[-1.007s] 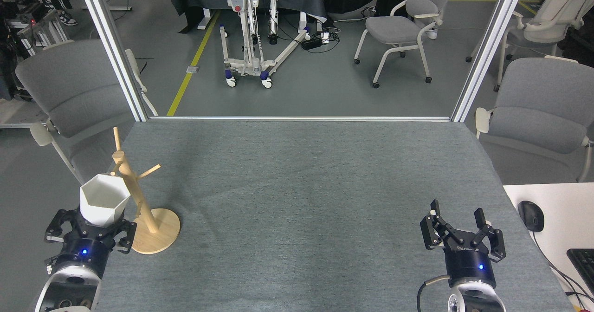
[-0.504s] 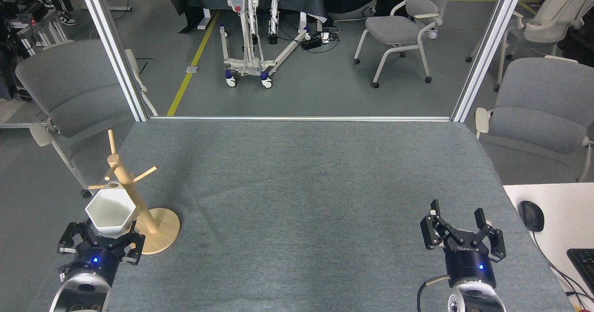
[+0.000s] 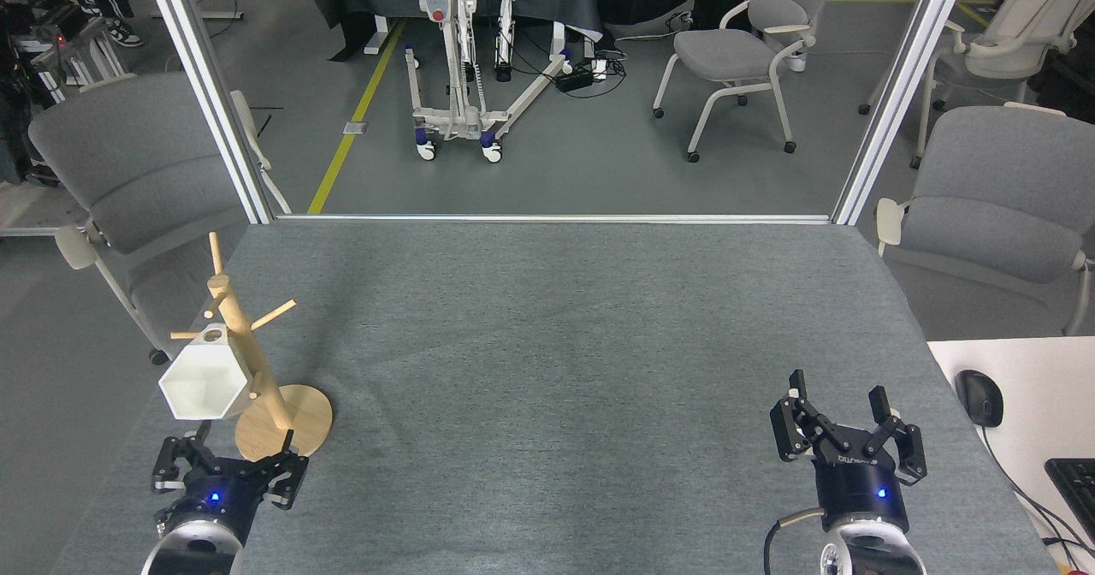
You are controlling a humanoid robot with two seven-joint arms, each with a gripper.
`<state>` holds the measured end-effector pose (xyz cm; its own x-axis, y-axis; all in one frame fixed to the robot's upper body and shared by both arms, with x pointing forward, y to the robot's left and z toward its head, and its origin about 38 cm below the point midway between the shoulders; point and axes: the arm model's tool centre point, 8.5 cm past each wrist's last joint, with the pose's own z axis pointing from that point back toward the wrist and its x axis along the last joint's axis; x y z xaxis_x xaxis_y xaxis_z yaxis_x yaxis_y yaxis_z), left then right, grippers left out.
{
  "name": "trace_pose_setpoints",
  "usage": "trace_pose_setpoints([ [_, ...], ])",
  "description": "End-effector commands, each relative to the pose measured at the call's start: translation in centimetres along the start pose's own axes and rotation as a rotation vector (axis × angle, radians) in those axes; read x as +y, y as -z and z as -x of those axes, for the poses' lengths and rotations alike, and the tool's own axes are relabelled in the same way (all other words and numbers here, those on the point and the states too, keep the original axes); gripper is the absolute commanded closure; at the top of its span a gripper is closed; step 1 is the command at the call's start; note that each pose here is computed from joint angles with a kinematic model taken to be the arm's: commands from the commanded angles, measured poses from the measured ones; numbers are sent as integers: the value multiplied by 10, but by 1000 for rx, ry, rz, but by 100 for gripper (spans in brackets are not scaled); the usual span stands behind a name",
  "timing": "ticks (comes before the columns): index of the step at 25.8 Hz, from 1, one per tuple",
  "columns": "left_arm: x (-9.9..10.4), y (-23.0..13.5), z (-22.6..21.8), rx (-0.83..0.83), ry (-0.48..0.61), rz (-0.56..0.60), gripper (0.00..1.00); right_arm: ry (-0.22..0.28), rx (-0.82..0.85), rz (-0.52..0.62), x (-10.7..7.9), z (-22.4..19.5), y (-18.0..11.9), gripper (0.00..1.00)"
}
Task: Hang cup on storage rack
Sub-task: 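Raise the cup and hook it onto a peg of the mug tree, then release the cup and pull the left gripper back from the stand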
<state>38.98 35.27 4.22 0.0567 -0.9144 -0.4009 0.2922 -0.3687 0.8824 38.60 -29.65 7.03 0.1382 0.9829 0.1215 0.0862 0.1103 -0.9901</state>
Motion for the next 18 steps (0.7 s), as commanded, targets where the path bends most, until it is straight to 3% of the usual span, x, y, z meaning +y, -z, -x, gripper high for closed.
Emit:
trace_pose_setpoints([
  [1, -7, -3, -31, -49, -61, -3, 2, 2, 0, -1, 0, -1, 0, 1],
  [6, -9, -15, -82, -124, -128, -29, 1, 4, 0, -1, 0, -1, 0, 1],
  [11, 22, -22, -135, -245, -118, -155, 1, 5, 0, 0, 0, -1, 1, 1],
  [14, 53, -26, -157, -250, -163, -234, 1, 28, -1, 7, -3, -2, 3, 1],
  [18, 111, -19, -172, -238, -214, -353, 1, 49, -1, 8, -3, -2, 3, 1],
])
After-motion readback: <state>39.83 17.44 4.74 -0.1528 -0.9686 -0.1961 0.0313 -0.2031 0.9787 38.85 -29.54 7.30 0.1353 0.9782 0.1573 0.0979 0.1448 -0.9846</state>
